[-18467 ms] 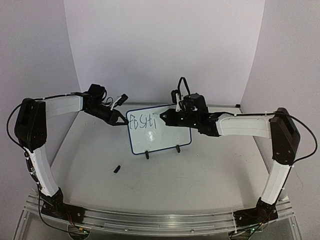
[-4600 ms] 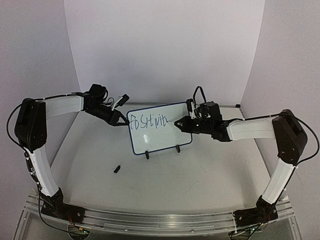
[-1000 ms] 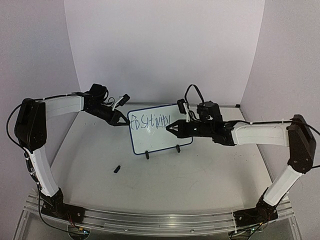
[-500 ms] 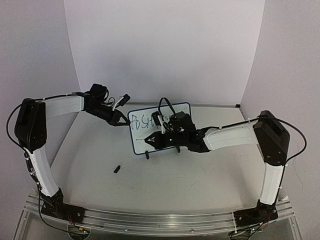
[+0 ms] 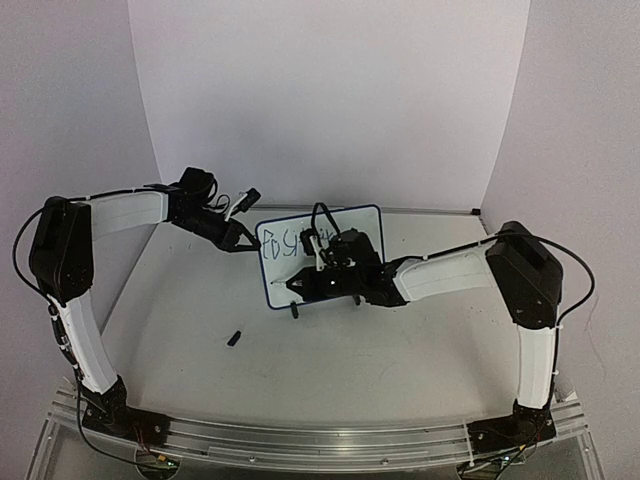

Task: Write a sentence on the whiteboard
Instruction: Write on the whiteboard with the whiteboard marker without the cap.

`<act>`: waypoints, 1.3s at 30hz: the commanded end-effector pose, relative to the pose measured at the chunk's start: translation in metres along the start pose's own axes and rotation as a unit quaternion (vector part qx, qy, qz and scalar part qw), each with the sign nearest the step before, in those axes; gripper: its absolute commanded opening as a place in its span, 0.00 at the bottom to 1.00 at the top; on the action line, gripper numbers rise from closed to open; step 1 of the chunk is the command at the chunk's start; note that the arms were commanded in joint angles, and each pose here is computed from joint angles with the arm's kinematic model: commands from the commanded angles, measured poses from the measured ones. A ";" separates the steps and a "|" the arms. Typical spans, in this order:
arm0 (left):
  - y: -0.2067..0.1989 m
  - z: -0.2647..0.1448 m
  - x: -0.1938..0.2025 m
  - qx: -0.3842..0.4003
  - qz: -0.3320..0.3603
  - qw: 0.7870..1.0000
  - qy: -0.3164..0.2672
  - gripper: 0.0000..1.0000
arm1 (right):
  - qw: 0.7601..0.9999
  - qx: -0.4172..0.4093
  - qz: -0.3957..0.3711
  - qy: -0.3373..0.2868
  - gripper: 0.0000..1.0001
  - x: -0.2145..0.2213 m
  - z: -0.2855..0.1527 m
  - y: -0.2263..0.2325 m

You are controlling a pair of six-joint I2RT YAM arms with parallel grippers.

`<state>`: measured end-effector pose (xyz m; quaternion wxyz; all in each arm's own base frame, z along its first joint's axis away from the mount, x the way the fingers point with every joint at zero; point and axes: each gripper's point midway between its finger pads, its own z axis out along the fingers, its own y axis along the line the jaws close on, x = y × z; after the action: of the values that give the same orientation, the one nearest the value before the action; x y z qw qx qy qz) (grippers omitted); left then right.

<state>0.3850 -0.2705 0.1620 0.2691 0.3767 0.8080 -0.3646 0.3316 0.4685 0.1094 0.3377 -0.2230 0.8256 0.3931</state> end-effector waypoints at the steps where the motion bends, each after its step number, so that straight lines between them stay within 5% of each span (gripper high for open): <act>1: -0.001 -0.006 -0.009 -0.025 0.033 0.999 0.001 0.00 | 1.000 0.010 0.002 -0.022 0.00 -0.013 0.005 0.002; 18: -0.003 -0.008 -0.011 -0.026 0.036 0.999 -0.001 0.00 | 0.998 0.051 0.027 0.020 0.00 0.029 0.001 -0.026; 39: -0.004 -0.009 -0.013 -0.026 0.038 0.999 -0.002 0.00 | 0.997 0.045 0.007 -0.057 0.00 -0.035 -0.019 0.001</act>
<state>0.3853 -0.2706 0.1622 0.2704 0.3779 0.8076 -0.3631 0.3277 0.4558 0.0863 0.3282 -0.1985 0.8513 0.3581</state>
